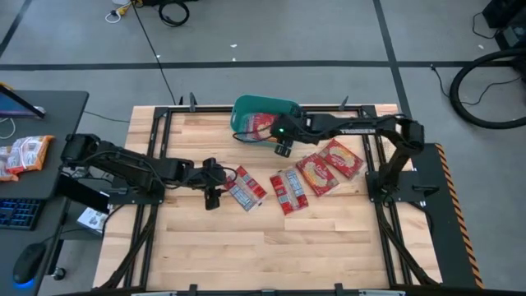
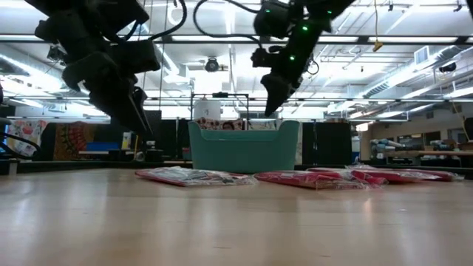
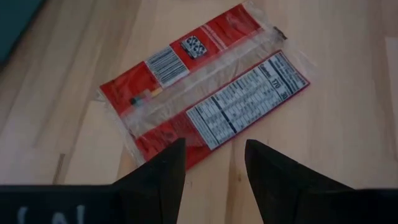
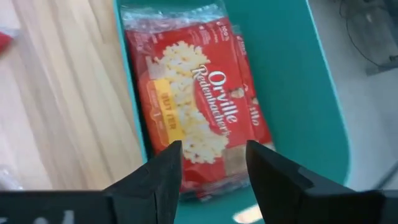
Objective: Sort popcorn bags into baskets
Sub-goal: Put the red popcorn bag into the green bin
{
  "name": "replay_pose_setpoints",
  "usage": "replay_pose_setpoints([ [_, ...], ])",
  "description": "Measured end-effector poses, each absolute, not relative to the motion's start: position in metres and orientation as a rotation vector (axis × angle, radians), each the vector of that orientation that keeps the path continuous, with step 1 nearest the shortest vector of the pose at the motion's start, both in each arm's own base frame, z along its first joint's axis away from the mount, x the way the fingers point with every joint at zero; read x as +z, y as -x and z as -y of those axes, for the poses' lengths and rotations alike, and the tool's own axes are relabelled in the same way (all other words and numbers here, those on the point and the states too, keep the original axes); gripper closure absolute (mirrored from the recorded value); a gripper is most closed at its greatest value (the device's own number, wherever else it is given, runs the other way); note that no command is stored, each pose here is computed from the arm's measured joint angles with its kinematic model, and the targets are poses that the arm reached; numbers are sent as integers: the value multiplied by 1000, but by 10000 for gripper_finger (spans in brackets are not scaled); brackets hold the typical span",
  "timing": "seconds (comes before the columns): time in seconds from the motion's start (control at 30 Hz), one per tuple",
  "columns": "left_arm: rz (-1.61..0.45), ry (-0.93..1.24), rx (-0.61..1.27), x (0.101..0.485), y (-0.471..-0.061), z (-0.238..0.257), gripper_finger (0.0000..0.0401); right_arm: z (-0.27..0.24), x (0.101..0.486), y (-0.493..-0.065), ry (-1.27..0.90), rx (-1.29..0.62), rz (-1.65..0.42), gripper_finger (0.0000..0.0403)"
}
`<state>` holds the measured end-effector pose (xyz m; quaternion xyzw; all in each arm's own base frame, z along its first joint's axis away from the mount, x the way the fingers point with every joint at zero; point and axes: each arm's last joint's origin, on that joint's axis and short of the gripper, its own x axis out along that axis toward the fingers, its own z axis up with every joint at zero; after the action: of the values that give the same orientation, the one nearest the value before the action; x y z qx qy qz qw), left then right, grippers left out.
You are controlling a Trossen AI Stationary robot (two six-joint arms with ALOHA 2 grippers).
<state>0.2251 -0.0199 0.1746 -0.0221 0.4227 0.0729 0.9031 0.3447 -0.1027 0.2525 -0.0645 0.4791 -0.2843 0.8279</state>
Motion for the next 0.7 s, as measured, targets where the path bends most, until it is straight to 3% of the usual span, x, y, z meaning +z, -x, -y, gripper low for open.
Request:
replay_pose_setpoints([
  [0.17, -847, 31, 146, 177, -227, 21, 233, 85, 242, -329, 136, -566, -942, 226],
  [0.5, -888, -268, 16, 171, -222, 46, 232, 48, 222, -312, 172, -481, -823, 228],
  [0.7, -889, -270, 55, 168, -224, 48, 211, 30, 205, -308, 231, -420, -668, 228],
])
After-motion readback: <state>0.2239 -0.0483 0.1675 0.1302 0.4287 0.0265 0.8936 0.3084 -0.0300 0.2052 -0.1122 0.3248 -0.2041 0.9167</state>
